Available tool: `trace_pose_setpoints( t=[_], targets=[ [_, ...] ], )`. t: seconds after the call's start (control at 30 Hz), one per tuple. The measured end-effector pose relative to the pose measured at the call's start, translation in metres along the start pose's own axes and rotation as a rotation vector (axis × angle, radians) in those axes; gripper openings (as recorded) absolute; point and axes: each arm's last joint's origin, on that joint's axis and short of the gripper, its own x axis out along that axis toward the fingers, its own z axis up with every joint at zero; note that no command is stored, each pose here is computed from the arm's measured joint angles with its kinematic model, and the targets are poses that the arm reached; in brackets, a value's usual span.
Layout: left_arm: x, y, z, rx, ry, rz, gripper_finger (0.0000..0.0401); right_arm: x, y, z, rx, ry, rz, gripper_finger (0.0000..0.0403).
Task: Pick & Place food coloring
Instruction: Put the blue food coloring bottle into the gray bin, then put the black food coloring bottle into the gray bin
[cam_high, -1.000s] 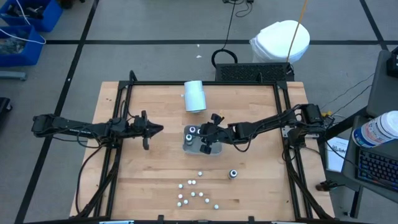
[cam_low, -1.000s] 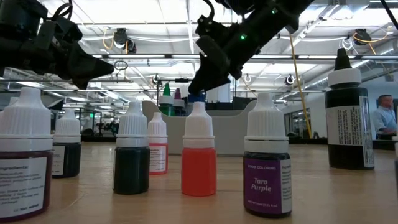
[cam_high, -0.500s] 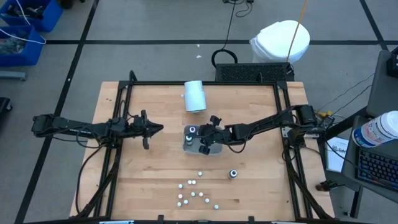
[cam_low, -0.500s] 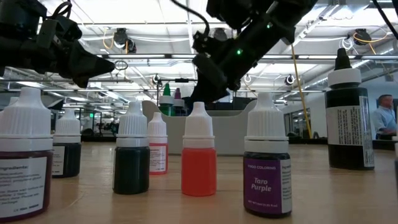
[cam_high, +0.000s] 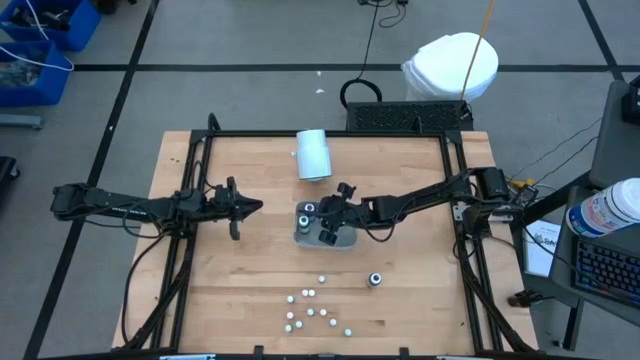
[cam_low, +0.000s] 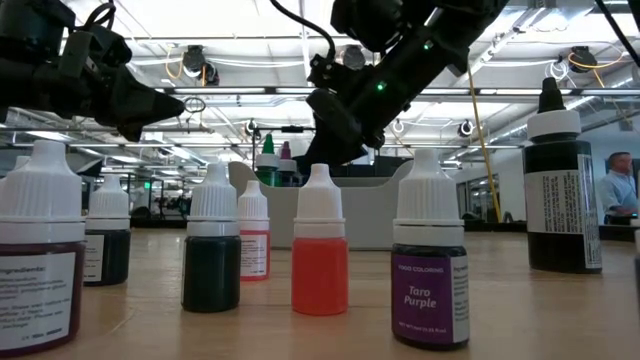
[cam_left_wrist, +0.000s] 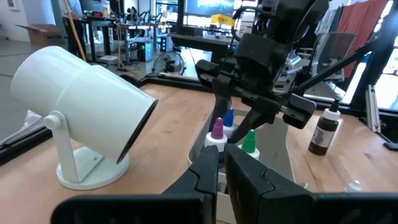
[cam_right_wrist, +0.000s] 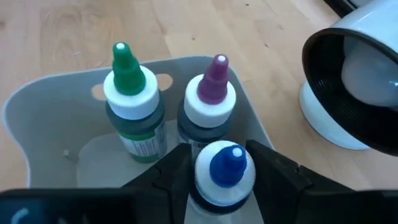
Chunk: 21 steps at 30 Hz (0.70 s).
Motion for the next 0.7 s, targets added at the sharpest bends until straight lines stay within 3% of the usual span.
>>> trace_pose_setpoints(
  t=[0.47, 0.57, 0.7],
  targets=[
    [0.000, -0.001, 0.000, -0.017, 0.006, -0.028, 0.0035, -0.006, 0.004, 0.013, -0.027, -0.110, 0.026, 0.0235],
    [0.000, -0.001, 0.000, -0.012, 0.007, -0.033, 0.0035, -0.022, 0.005, 0.024, -0.053, -0.163, 0.042, 0.0247],
    [0.000, -0.001, -0.001, -0.007, 0.010, -0.033, 0.0035, -0.065, 0.011, 0.045, -0.082, -0.278, 0.091, 0.0250]
  ],
)
